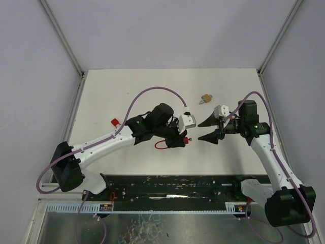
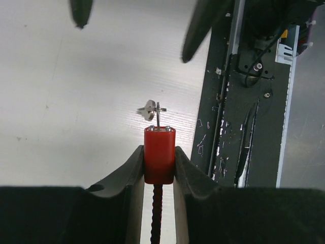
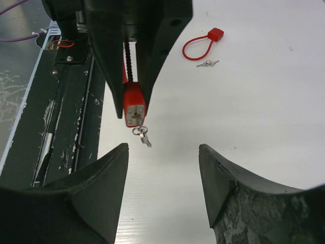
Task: Lock with the key
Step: Lock the lock.
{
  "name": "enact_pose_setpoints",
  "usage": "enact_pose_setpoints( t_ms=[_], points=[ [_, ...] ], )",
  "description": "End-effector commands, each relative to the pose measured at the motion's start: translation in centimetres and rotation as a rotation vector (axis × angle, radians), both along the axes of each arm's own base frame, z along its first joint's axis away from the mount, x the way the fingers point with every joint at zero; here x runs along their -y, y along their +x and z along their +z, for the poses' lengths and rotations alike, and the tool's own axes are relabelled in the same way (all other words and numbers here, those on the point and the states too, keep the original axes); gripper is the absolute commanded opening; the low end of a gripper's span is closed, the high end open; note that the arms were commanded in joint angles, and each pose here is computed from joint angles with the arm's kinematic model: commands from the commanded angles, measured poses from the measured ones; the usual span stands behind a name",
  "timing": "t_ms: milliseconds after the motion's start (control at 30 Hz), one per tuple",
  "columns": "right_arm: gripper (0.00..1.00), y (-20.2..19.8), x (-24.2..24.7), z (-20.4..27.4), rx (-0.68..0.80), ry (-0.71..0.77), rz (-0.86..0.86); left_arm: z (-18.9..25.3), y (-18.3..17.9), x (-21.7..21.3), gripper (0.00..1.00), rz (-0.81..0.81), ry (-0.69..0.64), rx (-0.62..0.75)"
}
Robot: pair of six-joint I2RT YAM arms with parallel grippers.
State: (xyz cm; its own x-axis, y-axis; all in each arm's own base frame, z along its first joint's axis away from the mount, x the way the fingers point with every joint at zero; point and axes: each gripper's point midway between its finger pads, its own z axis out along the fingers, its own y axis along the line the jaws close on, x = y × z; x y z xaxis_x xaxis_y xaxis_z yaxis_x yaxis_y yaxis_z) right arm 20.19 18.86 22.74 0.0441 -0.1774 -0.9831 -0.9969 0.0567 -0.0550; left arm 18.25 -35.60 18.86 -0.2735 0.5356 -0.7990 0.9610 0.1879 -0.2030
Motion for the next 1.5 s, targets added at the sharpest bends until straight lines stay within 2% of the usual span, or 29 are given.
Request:
enact_pose_setpoints(
  t_ms=[0, 100, 367, 667, 967, 1367, 1467],
  points=[
    [0.63, -1.0, -0.4, 1.7, 0.085, 0.032, 0.078, 1.9, -0.1, 1.5, 0.0, -0.032, -0.075, 0.134],
    [0.61, -2.1, -0.6, 1.5, 0.112, 0.05, 0.116, 1.5, -0.4, 1.7, 0.0, -0.036, -0.059, 0.146],
    [0.51, -3.2, -1.3, -0.4, 0.011, 0.035, 0.154, 0.0, 0.6, 2.3, 0.0, 0.04, -0.011, 0.16],
    [0.48, -3.7, -1.9, -2.6, 0.003, -0.011, 0.185, 0.1, -0.1, 2.9, 0.0, 0.026, -0.024, 0.158],
    [0.28, -3.6, -2.6, -3.2, -0.038, -0.021, 0.187, -0.1, -0.5, 3.1, 0.0, 0.013, -0.032, 0.146],
    [0.26, -3.1, -2.7, -4.6, -0.024, -0.073, 0.16, 0.0, -0.5, 2.7, 0.0, 0.026, -0.033, 0.151],
    [0.22, -3.0, -2.7, -4.9, -0.016, -0.085, 0.154, 0.1, -0.6, 2.7, 0.0, 0.024, -0.036, 0.149]
  ],
)
